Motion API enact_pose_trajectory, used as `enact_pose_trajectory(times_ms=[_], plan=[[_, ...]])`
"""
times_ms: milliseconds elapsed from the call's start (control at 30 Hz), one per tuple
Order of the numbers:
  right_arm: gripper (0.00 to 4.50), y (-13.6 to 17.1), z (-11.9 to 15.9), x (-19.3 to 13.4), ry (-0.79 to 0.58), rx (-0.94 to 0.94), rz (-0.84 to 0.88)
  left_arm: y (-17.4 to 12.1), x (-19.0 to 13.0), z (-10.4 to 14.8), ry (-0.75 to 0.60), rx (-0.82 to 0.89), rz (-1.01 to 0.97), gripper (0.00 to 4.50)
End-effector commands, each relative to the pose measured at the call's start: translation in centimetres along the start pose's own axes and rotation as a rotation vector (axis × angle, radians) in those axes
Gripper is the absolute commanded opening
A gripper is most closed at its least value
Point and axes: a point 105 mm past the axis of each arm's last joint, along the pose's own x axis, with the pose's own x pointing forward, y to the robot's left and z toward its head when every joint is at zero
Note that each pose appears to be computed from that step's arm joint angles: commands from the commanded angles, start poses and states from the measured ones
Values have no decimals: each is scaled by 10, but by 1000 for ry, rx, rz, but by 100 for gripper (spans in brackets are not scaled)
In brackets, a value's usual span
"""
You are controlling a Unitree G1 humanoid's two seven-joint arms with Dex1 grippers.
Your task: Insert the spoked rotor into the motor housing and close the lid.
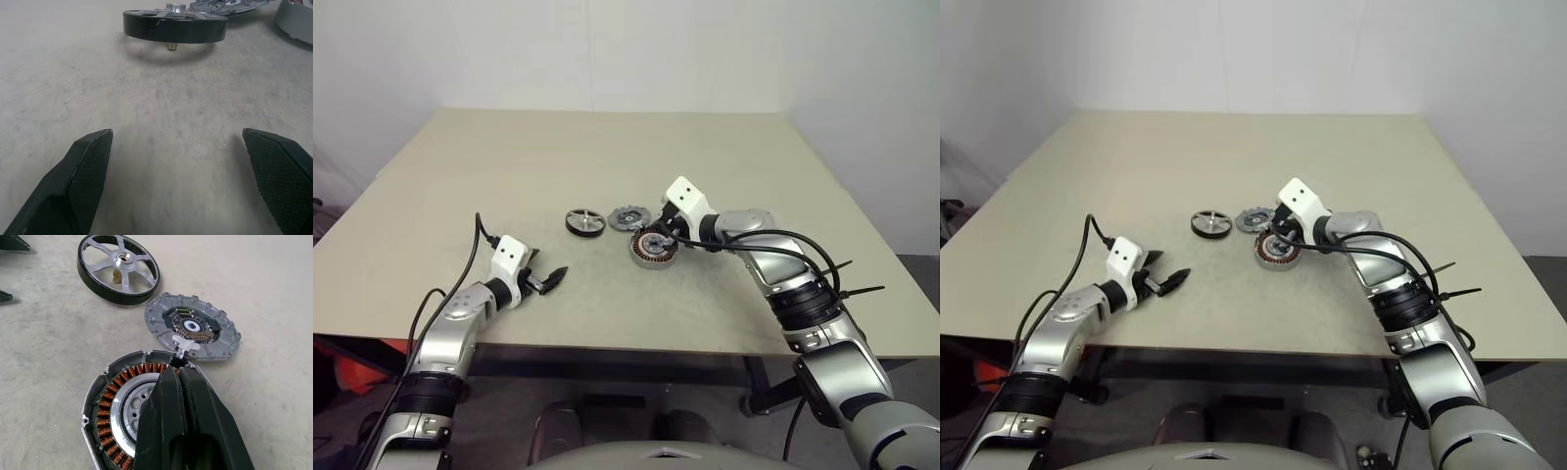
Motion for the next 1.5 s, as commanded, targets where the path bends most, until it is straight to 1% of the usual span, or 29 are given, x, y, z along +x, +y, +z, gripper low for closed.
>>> enact_pose_trajectory(times_ms=[33,67,100,133,233,367,467,500,533,667,800,967,1133,1300,1400,1500], plan=[[2,9,-24,8,54,35,24,2,0,14,-40,22,4,450],[2,10,-36,12,87,39,19,2,0,14,-40,22,5,450],[2,9,-43,14,101,39,8,2,0,14,-39,22,5,450],[2,9,-43,14,97,41,2,2,0,14,-39,21,5,450],[2,8,-9,9,-15,46,7,1,0,14,-41,11,2,450],[2,2,30,-7,-131,20,-1,-2,2,14,-52,-14,-2,450],[2,-3,48,-18,-179,16,-12,2,4,23,-91,-74,20,450],[2,-5,51,-21,-188,13,-22,5,6,27,-108,-124,38,450],[2,-7,52,-23,-192,12,-29,8,7,31,-120,-166,50,450],[2,-10,52,-26,-194,11,-51,13,22,46,-205,-430,70,450],[2,-10,50,-25,-194,24,-57,8,46,44,-205,-637,47,450],[2,-9,50,-26,-195,27,-65,4,69,40,-161,-761,11,450],[2,-15,48,-30,-192,37,-92,9,80,40,-161,-909,22,450],[2,-14,46,-30,-189,42,-94,1,90,41,-139,-969,-5,450],[0,-13,46,-29,-189,44,-94,-6,92,43,-125,-990,-36,387],[0,-12,46,-28,-189,47,-94,-10,92,46,-112,-984,-70,284]])
